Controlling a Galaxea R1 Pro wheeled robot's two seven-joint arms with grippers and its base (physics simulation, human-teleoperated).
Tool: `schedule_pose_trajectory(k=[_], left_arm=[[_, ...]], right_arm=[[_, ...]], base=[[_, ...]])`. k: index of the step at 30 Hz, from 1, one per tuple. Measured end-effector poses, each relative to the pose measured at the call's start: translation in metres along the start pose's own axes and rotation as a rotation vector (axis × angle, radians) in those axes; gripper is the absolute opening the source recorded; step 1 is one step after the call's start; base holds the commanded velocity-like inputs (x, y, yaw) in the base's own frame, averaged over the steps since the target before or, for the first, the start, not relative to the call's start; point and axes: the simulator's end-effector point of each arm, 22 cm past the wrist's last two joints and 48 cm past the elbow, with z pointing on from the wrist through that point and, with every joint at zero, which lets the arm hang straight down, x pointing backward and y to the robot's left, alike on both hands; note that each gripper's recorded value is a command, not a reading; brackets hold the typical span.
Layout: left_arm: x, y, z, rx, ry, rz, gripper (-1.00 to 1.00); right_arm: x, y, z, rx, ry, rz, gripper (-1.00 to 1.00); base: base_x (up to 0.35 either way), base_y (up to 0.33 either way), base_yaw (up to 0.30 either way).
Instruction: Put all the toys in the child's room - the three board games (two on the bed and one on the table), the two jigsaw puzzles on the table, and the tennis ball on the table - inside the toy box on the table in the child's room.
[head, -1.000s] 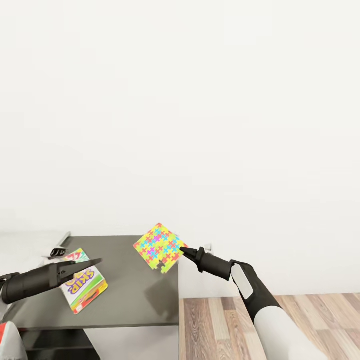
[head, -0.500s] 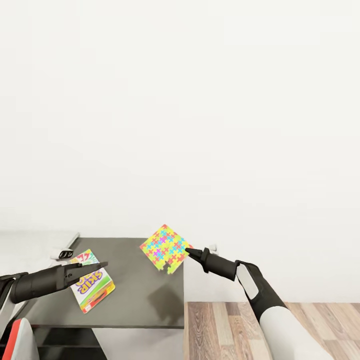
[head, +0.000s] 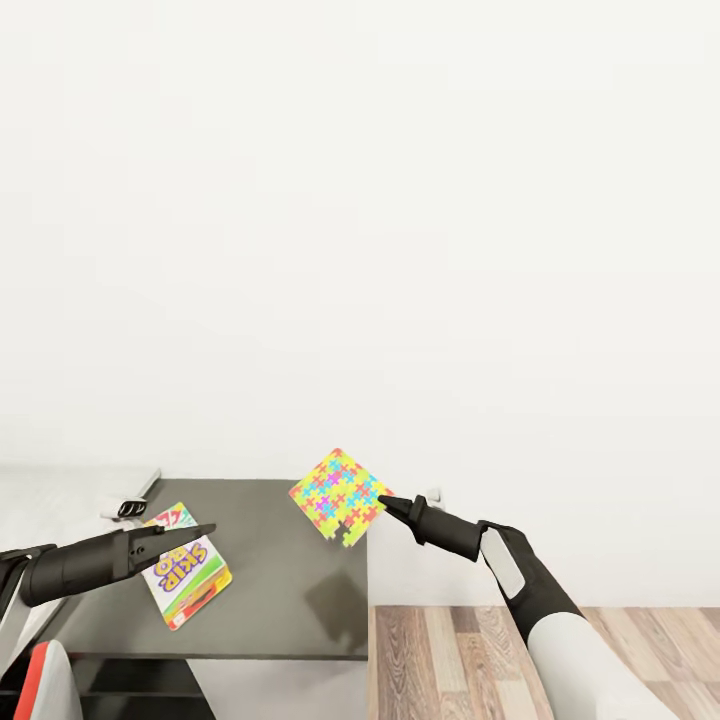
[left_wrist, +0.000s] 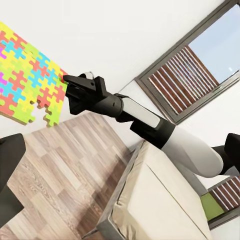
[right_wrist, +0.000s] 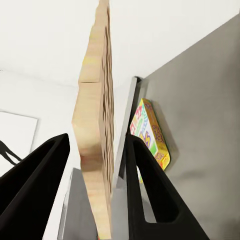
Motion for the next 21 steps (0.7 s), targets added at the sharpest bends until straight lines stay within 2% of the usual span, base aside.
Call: schedule_pose_trajectory(k=[5,9,15,21], left_arm=[[-0.003,-0.005,-0.001,-0.004,0.002,-0.004,1.00],[-0.006,-0.008,-0.001,-0.008,0.004,-0.008,1.00],[-0.004,-0.007,-0.001,-0.040,0.022,-0.012,1.00],[-0.007,-0.013,-0.002,-0.044,0.025,-0.010,1.00]], right_arm=[[-0.007,0.006,-0.001,0.003,-0.026,-0.032,-1.00],[-0.008,0.011,-0.002,0.003,-0.029,-0.037,-1.00],[-0.009,0.019,-0.003,0.002,-0.029,-0.039,-1.00],[-0.010,0.027,-0.005,0.001,-0.030,-0.041,-1.00]], base=[[0.000,0.000,0.223],[-0.027,0.000,0.273],[-0.187,0.000,0.279],[-0.027,0.000,0.280]])
